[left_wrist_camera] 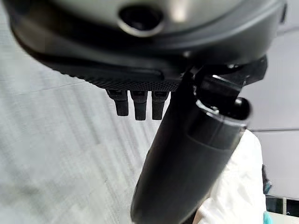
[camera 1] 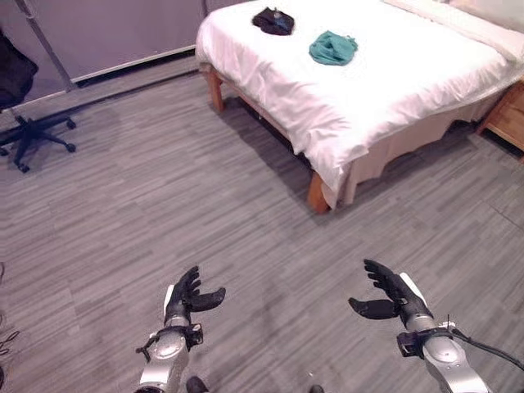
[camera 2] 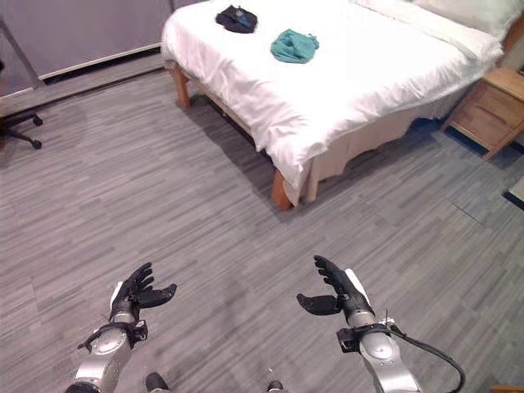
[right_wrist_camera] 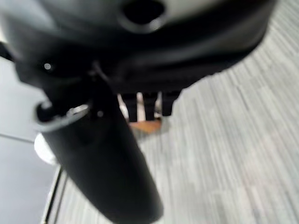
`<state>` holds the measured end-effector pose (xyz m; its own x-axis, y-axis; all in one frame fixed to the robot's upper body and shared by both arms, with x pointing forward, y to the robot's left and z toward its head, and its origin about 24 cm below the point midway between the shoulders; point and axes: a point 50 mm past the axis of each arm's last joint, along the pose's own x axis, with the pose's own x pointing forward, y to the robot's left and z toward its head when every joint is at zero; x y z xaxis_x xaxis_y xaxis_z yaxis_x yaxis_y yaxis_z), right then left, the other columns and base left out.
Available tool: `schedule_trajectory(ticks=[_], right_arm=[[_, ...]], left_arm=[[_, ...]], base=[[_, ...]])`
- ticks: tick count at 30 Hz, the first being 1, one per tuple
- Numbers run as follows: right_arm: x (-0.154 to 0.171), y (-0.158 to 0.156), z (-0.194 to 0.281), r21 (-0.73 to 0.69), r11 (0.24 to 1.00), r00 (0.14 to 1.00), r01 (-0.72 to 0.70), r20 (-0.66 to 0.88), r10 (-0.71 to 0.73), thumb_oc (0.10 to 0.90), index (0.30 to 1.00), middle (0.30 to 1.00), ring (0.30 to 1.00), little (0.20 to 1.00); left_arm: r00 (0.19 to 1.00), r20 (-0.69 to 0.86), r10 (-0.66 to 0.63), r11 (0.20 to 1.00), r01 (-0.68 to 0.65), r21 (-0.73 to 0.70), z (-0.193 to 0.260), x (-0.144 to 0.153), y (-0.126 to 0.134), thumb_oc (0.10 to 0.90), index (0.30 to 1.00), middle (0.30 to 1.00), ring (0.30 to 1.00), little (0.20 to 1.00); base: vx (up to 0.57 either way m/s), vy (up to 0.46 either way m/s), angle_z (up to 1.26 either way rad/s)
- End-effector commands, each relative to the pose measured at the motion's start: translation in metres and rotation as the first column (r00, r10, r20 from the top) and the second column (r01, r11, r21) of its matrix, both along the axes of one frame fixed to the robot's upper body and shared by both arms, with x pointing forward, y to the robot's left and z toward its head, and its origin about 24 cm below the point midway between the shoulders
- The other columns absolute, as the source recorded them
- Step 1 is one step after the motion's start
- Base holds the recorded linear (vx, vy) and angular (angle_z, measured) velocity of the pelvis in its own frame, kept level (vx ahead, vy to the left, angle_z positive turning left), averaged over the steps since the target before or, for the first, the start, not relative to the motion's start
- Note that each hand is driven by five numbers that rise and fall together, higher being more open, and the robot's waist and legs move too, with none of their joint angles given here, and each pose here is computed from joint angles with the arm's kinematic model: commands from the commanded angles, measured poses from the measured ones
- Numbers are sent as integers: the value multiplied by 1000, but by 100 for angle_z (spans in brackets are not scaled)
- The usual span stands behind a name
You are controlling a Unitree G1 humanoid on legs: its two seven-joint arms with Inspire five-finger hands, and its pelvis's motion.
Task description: Pick up bed clothes into laundry basket.
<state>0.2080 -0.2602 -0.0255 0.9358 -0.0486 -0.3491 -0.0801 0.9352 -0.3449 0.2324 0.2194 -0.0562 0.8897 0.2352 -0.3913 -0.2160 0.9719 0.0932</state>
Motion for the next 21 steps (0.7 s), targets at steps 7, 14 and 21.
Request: schedule_trajectory(ticks=[7,14,21], right_arm=[[52,38,63,22,990,930,-139,346,123,800,900,900,900,900],[46,38,72,17,981,914,-193,368,173,800,900,900,900,900],[29,12,82,0,993,913,-118,393,109,800,900,900,900,900]], left_arm=[[955,287,-73,988,30,151,65,45,12,800,900,900,900,900],[947,312,-83,993,52,105,68,52,4,800,900,900,900,900],[936,307,-172,985,154,83,63,60,-34,800,900,900,900,900]], base=[[328,407,54],[356,20,17],[446,-212,34]])
